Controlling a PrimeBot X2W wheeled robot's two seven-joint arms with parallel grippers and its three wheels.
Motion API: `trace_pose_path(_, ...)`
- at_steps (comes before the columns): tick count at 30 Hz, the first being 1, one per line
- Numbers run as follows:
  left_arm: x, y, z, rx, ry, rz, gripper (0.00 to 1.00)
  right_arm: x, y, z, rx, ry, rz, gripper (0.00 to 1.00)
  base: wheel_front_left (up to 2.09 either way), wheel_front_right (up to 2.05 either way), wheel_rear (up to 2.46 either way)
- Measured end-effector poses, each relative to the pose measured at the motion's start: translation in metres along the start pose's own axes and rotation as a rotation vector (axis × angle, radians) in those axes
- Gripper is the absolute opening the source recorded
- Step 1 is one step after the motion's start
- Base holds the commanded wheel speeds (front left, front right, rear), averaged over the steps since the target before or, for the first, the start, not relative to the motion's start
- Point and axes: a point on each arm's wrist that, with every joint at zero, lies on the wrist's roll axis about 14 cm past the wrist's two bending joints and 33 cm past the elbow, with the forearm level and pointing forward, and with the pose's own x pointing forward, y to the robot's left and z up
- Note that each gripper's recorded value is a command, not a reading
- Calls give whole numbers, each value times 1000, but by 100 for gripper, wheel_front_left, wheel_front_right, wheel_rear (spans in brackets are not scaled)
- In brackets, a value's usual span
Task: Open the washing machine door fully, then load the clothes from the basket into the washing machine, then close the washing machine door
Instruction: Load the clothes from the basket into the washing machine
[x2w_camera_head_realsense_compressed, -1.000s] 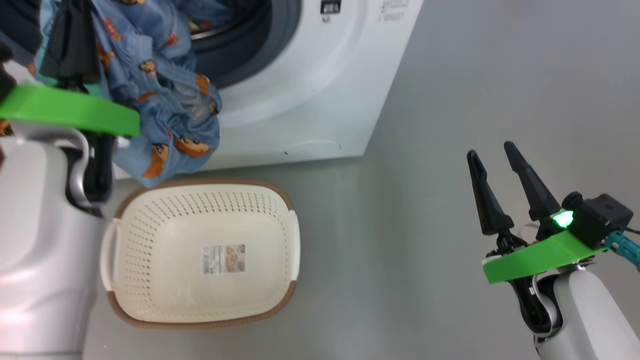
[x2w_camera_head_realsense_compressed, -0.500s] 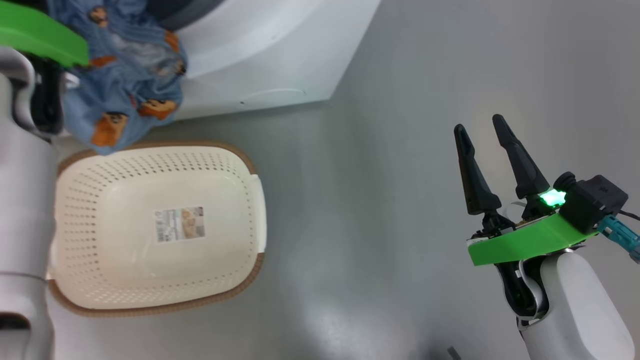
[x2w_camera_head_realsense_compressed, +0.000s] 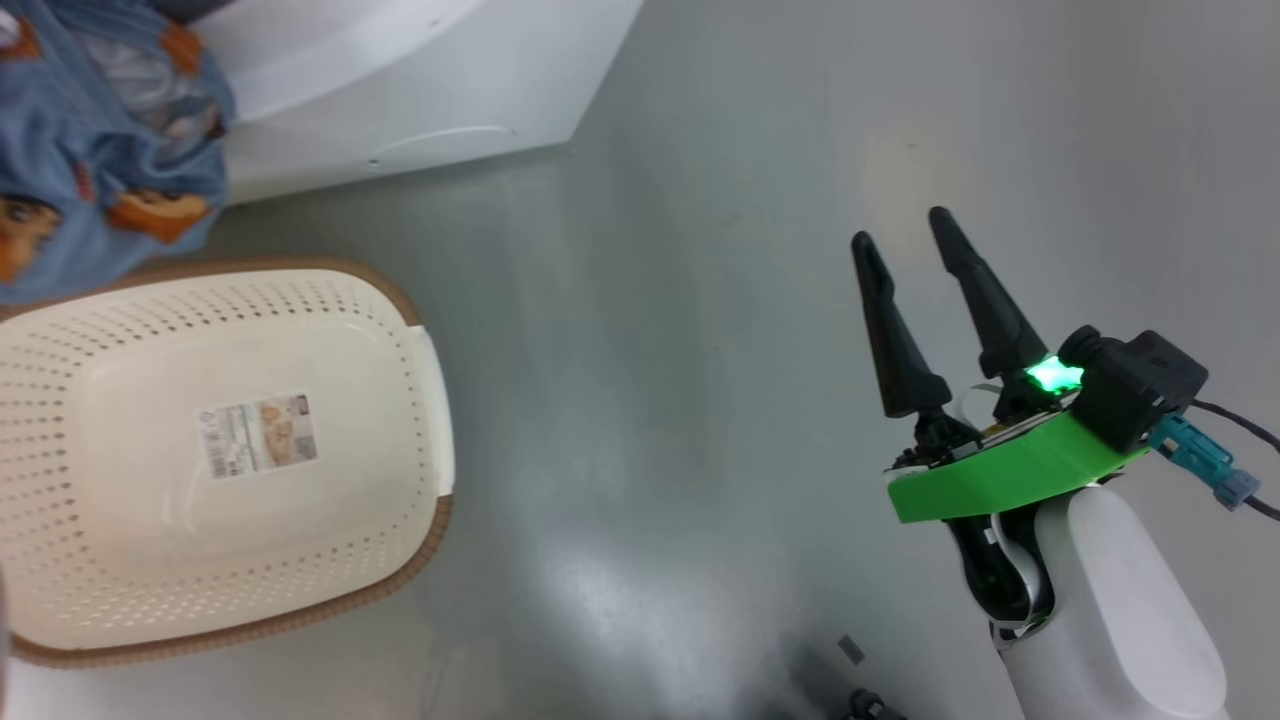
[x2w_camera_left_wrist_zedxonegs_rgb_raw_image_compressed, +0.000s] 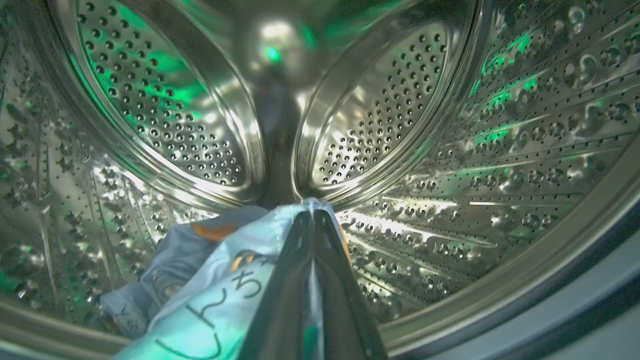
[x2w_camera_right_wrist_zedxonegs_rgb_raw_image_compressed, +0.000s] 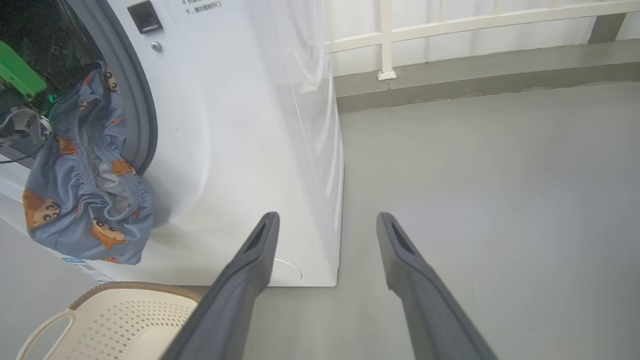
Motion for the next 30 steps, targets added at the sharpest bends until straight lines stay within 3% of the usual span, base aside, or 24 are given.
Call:
trace_pose_path(6, 25, -10, 53, 18, -177, -33, 0, -1, -5, -10, 3, 25, -22, 100, 0, 0, 0)
trace_pose_path(9, 26, -8, 43, 5, -162, -19, 0, -3, -7, -12, 2, 29, -33, 100, 0, 0, 0)
trace_pose_path(10, 25, -7, 32, 2, -131, -10, 5, -3, -8, -11, 2, 28, -34, 100, 0, 0, 0)
trace_pose_path(13, 19, -2, 6, 5, -49, 14, 100, -3, -7, -9, 3, 24, -33, 100, 0, 0, 0)
trace_pose_path(21, 11, 3, -21, 28, 45, 25, 100, 0, -3, -13, 14, 28, -23, 100, 0, 0, 0)
trace_pose_path(30, 3, -1, 1, 42, 4, 16, 100, 7, 7, -7, 30, 3, 5, 100, 0, 0, 0)
